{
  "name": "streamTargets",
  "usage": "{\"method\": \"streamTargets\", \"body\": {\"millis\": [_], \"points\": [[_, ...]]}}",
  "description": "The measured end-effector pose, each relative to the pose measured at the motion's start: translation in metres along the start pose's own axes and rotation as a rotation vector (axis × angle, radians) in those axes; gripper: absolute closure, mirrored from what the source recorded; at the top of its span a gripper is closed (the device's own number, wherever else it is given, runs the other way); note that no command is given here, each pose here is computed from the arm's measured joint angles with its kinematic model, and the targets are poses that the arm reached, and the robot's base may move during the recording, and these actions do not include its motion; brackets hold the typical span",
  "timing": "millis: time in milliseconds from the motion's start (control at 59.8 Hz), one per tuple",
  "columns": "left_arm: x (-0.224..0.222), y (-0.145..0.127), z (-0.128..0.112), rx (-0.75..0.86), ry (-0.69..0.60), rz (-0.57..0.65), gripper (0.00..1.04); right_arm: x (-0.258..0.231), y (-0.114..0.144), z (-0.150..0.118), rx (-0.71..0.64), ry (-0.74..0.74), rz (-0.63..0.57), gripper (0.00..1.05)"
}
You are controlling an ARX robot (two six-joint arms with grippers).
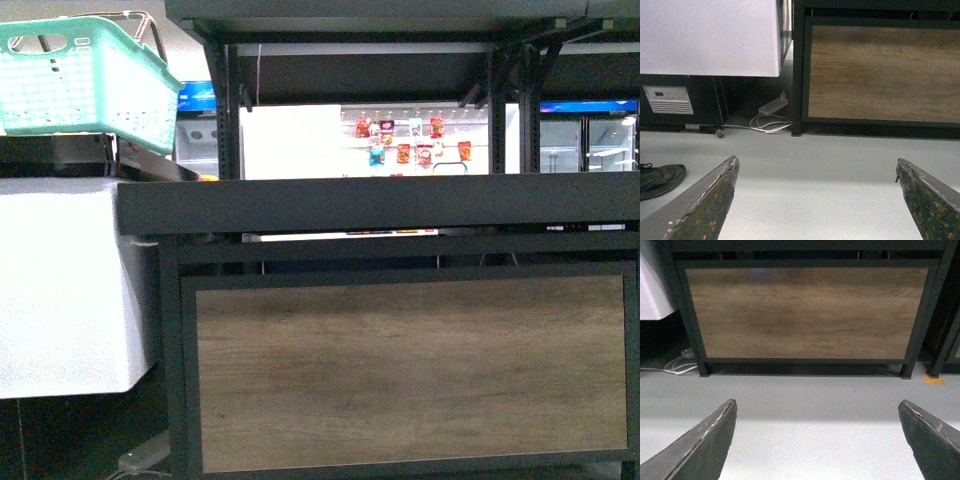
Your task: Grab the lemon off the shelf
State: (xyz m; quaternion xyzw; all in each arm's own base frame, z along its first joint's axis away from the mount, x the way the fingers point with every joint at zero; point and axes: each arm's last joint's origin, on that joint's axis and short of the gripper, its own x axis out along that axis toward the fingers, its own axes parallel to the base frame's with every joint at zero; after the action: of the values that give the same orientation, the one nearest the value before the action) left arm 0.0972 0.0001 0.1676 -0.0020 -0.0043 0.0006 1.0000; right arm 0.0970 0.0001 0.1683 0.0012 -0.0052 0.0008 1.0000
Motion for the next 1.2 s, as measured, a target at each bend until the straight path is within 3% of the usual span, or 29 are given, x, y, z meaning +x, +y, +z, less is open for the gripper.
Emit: {"method": "streamTargets", "body": {"millis": [1205], "points": [[0.0000, 0.0000, 0.0000, 0.000, 0.000, 0.000, 0.08, 0.0000, 0.0000, 0.0000, 0.000, 0.000, 0.000, 0.07]]}}
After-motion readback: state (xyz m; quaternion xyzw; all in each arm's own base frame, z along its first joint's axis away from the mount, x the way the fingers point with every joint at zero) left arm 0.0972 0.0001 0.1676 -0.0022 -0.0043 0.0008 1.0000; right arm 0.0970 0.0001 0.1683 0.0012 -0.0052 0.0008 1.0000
